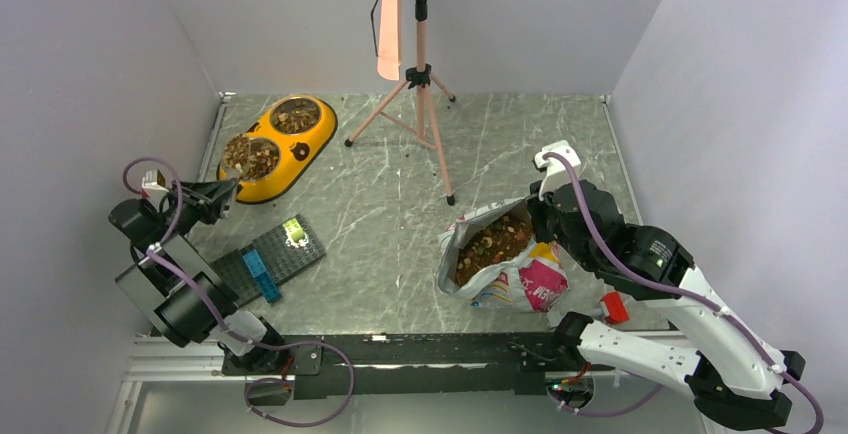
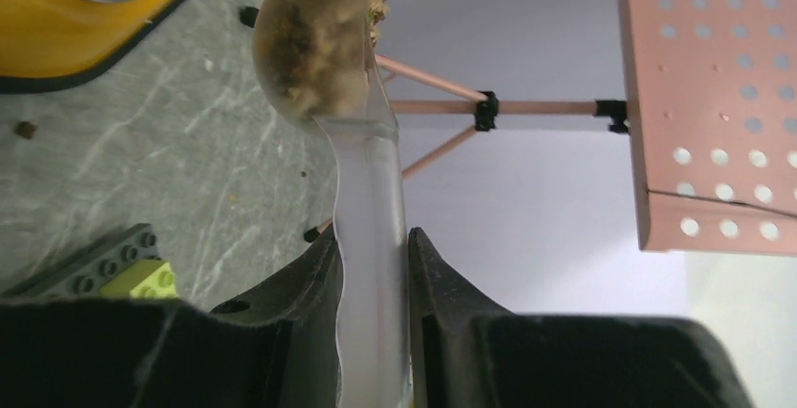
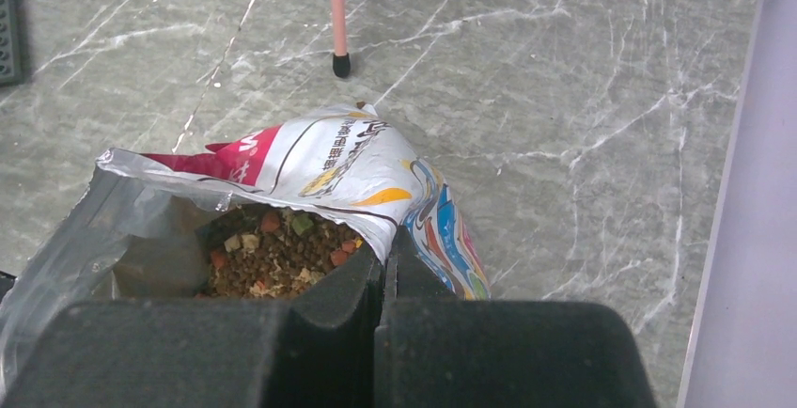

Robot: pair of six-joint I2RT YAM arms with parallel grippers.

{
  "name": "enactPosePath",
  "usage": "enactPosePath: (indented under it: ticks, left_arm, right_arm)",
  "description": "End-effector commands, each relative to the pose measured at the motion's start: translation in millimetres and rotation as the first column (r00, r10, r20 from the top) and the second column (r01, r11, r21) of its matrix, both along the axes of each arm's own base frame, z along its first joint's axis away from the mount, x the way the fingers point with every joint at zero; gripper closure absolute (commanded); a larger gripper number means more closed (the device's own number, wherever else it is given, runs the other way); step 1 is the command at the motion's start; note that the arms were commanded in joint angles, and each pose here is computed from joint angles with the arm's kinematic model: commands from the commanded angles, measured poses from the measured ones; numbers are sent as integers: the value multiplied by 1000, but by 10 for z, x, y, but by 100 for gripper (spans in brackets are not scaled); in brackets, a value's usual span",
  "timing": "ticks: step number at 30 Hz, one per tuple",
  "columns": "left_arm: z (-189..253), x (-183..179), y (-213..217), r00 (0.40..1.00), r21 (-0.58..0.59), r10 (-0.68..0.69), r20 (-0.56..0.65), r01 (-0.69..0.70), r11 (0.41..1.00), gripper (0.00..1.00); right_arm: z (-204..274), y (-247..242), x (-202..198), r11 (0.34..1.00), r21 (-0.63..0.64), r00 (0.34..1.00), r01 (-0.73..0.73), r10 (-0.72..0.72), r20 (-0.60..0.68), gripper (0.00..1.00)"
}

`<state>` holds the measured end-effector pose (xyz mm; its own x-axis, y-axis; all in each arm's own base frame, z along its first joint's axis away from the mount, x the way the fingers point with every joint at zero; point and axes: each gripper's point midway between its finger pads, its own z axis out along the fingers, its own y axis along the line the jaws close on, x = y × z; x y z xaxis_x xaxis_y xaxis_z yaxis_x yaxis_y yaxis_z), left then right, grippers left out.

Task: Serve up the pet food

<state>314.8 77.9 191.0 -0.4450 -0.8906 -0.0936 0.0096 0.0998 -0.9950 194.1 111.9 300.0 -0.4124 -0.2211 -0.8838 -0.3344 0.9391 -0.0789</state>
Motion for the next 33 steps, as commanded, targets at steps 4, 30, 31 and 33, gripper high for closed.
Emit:
enactPosePath:
  ticks: [4,30,31,33]
  left_arm:
    - [-280,21,127,991,97,31,-132,-19,995,100]
    - [-606,448,264,771,35,66,-634,-57,998,100]
    - [-599,465,270,749,39,74,-658,-64,997,100]
    - [-623,477,261,686,38,79,-723,-75,996,100]
  right_arm:
    - [365,61,128,996,91,991,4,-16,131,100]
    - [386,53,134,995,100,991,16,-29,128,100]
    - [383,51,133,995,100,992,16,-29,127,100]
    - [386,55,135,995,99,992,16,-28,126,100]
